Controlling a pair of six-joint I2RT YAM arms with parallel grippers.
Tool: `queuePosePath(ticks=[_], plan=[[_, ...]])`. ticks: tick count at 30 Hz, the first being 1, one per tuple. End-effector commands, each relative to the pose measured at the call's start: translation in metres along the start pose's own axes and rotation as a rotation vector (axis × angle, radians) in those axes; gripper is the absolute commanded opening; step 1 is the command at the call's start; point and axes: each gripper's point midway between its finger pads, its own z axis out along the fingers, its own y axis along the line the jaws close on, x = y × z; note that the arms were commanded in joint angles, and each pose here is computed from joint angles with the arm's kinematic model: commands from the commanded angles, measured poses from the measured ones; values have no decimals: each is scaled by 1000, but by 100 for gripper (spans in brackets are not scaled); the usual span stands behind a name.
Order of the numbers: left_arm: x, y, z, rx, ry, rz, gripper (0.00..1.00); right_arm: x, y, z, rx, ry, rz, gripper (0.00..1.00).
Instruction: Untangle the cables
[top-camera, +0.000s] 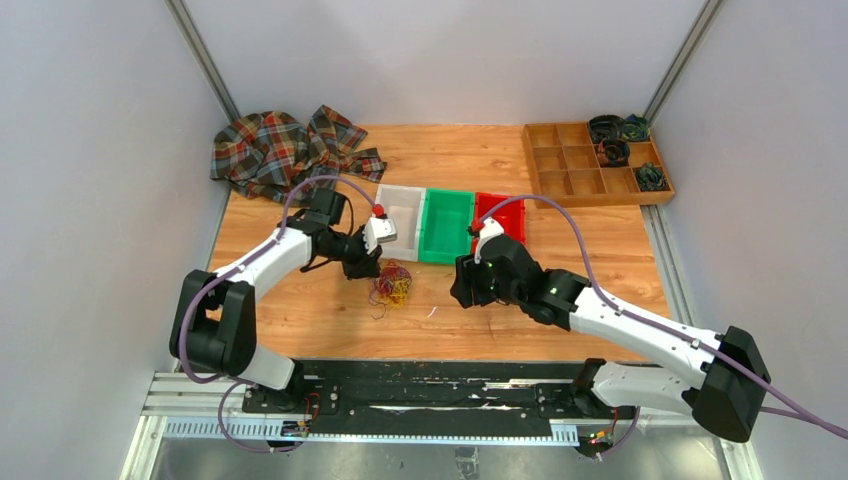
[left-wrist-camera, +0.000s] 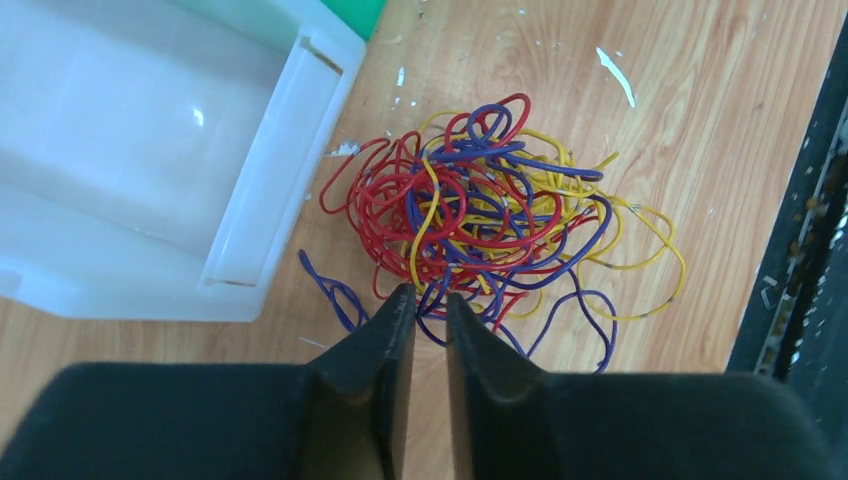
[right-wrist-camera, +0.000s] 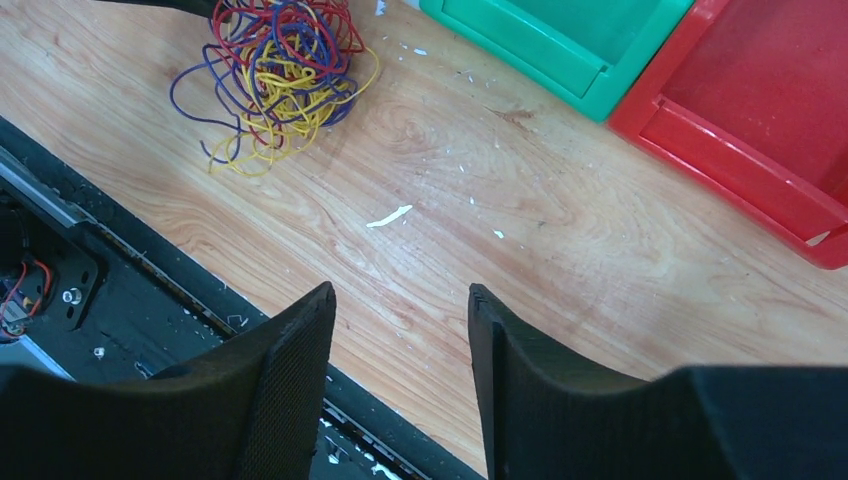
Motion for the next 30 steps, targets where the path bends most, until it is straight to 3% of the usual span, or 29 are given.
queuePosePath(ticks=[1, 4, 8, 13, 23, 30], plan=[[-22, -4, -3, 12, -44, 28, 14, -6, 11, -1, -30, -29, 24, 51], [-28, -12, -8, 13, -64, 12, 5, -10, 16, 2, -46, -40, 29, 49], [-40, -29, -21, 27, -104, -16, 1, -19, 25, 5, -65, -69, 14, 49], [-52, -52, -41, 63, -115, -61, 1, -29, 36, 12, -85, -88, -13, 49], [-94, -70, -76, 53, -212, -133, 1, -64, 86, 12, -207, -184, -100, 65], [-121, -75, -97, 42, -248, -208, 1, -85, 110, 13, -257, -251, -107, 68]])
